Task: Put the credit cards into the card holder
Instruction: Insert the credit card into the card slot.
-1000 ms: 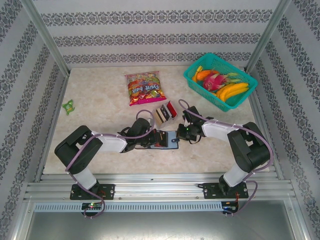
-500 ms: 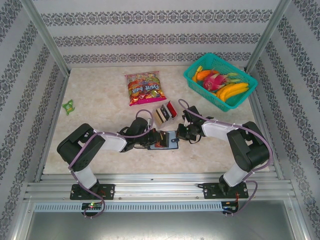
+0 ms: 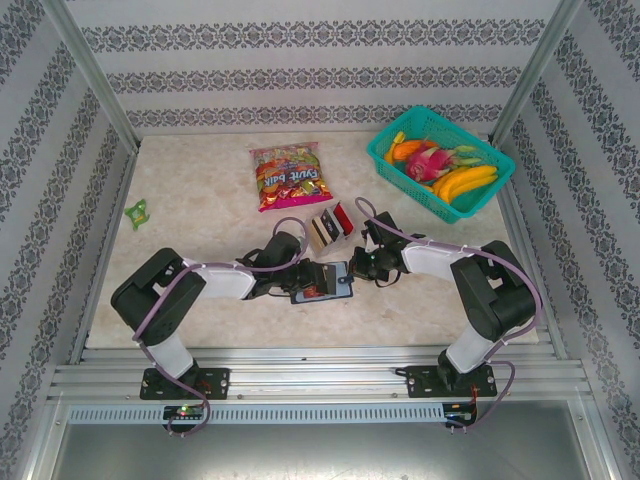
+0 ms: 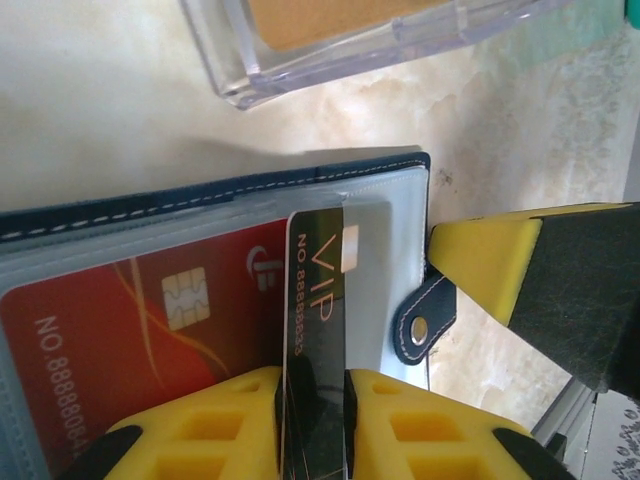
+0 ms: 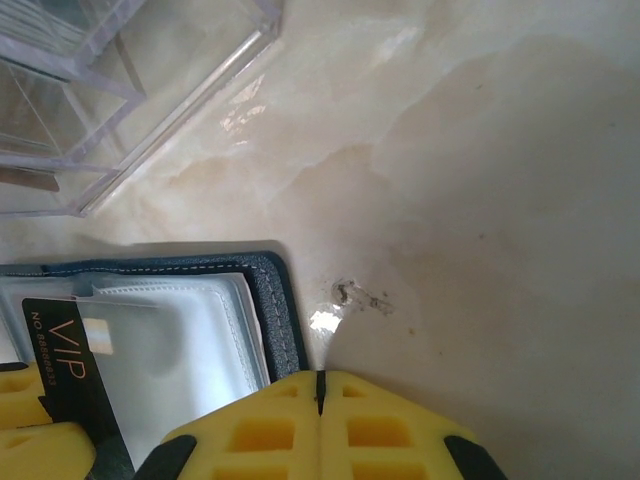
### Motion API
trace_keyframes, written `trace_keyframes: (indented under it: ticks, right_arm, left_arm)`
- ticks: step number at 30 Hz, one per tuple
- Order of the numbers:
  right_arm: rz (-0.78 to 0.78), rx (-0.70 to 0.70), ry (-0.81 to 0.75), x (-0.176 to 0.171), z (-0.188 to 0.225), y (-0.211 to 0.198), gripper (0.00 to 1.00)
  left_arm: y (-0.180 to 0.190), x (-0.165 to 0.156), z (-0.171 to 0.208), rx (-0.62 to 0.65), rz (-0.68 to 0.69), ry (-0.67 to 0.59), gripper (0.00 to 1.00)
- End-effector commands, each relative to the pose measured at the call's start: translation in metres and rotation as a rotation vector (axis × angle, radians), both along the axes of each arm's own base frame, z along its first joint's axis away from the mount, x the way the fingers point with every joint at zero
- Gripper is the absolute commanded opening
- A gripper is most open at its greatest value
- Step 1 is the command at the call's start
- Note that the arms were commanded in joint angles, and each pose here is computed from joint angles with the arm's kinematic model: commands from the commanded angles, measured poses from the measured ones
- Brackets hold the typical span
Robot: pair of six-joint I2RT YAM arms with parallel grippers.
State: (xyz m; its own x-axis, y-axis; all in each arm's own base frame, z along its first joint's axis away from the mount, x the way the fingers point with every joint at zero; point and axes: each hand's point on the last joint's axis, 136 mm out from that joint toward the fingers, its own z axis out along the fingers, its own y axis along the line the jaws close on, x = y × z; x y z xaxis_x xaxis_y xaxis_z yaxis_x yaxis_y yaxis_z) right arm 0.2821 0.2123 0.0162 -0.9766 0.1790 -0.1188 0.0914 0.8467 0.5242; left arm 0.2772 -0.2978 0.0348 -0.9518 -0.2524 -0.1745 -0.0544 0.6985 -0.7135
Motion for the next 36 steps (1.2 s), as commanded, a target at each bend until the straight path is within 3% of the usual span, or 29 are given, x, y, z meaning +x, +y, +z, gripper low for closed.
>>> trace_keyframes:
  ticks: [1, 6, 16, 22, 33, 36]
  right_arm:
    - [0.021, -0.016, 0.071, -0.019, -0.015, -0.001, 0.02]
    - [0.036, 0.002, 0.072, -0.021, -0.013, 0.005, 0.00]
    - [0.037, 0.002, 0.077, -0.024, -0.015, 0.007, 0.00]
    - [0.036, -0.003, 0.082, -0.025, -0.016, 0.006, 0.00]
    - [0.031, -0.009, 0.081, -0.024, -0.016, 0.006, 0.00]
    - [0.034, -0.005, 0.082, -0.023, -0.016, 0.007, 0.00]
  left_arm:
    - [0.003, -0.007, -0.003, 0.066, -0.025, 0.007, 0.25]
    - [-0.013, -0.006, -0.002, 0.061, -0.062, 0.008, 0.25]
    - [-0.028, -0.010, -0.003, 0.044, -0.097, 0.034, 0.40]
    - [-0.036, -0.012, 0.001, 0.036, -0.128, 0.038, 0.44]
    - [-0.031, -0.021, -0.002, 0.163, -0.221, 0.072, 0.41]
    - [-0.038, -0.022, 0.000, 0.144, -0.254, 0.080, 0.41]
